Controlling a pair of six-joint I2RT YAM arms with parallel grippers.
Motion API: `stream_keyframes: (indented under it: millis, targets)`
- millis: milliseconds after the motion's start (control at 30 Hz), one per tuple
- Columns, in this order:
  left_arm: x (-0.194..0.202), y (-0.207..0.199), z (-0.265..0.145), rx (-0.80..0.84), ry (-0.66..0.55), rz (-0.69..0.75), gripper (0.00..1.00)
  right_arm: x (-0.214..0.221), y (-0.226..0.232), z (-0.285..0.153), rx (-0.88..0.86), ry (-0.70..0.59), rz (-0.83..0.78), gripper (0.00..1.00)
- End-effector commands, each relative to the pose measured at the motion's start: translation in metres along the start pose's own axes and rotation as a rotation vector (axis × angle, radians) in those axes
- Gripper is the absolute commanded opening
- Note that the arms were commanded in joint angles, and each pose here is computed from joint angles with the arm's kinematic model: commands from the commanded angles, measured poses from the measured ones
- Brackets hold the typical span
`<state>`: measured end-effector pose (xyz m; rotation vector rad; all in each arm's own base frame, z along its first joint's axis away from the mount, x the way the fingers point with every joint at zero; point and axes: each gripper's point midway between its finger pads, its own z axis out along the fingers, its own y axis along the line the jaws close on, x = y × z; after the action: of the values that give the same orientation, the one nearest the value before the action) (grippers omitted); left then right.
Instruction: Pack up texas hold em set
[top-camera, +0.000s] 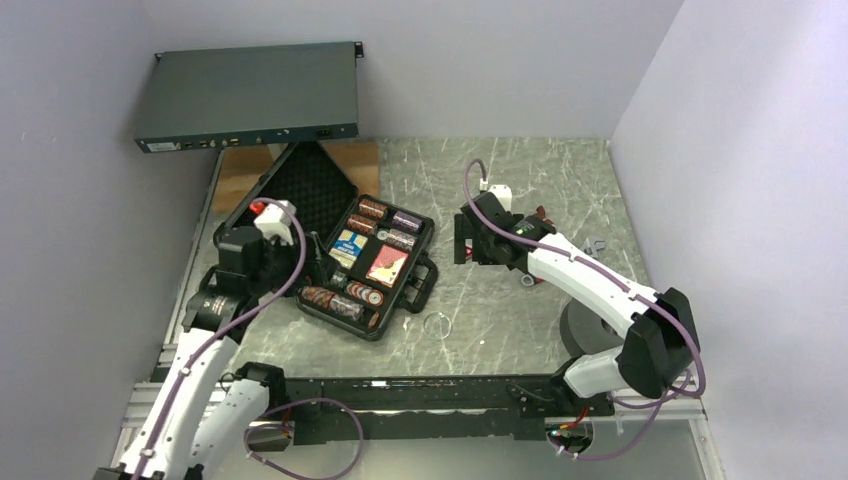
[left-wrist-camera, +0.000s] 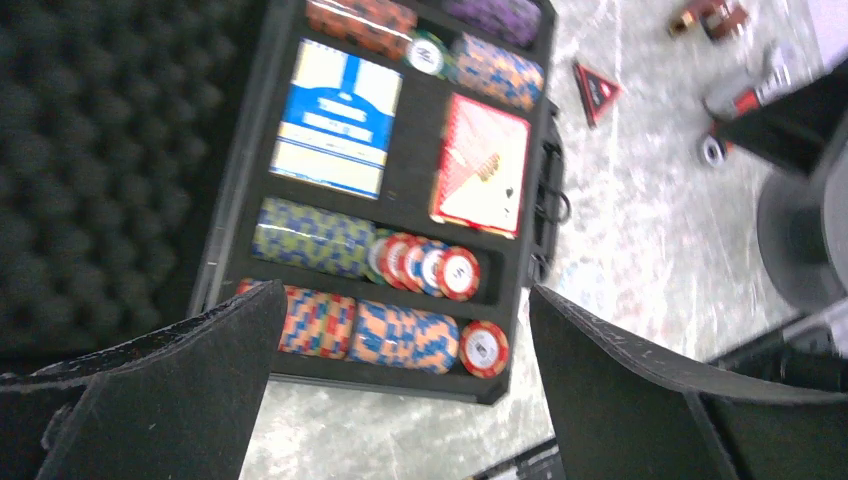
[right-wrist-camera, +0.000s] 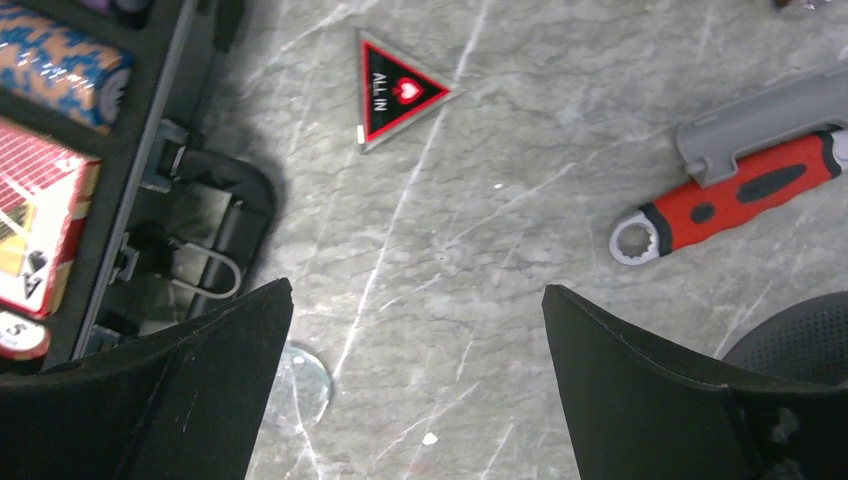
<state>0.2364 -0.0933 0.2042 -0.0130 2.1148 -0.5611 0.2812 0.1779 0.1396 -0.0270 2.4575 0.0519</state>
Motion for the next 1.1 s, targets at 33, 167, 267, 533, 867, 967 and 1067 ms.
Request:
stream_keyframes:
  millis: [33, 167, 267, 533, 867, 967, 1067]
  targets:
    - [-0.007, -0.045, -0.003, 0.074, 0.002, 0.104, 0.97, -0.002, -0.013, 0.008, 0.002, 0.025, 0.072, 1.0]
    - [0.011, -0.068, 0.007, 0.122, 0.078, 0.171, 0.97, -0.001, -0.017, 0.011, 0.013, 0.034, 0.081, 1.0]
    - [0.027, -0.081, 0.015, 0.111, 0.134, 0.238, 0.99, 0.003, -0.023, 0.014, 0.035, 0.039, 0.081, 1.0]
    - [0.073, -0.133, 0.048, 0.157, 0.272, 0.344, 0.99, 0.006, -0.041, 0.016, 0.076, 0.034, 0.127, 1.0]
    - [0.145, -0.202, 0.079, 0.222, 0.397, 0.508, 1.0, -0.022, -0.082, -0.011, 0.154, -0.095, 0.273, 1.0]
    - [0.162, -0.208, 0.088, 0.2, 0.435, 0.527, 1.0, -0.033, -0.098, -0.024, 0.186, -0.154, 0.326, 1.0]
    - [0.179, -0.21, 0.098, 0.177, 0.475, 0.54, 1.0, -0.043, -0.113, -0.037, 0.217, -0.213, 0.383, 1.0]
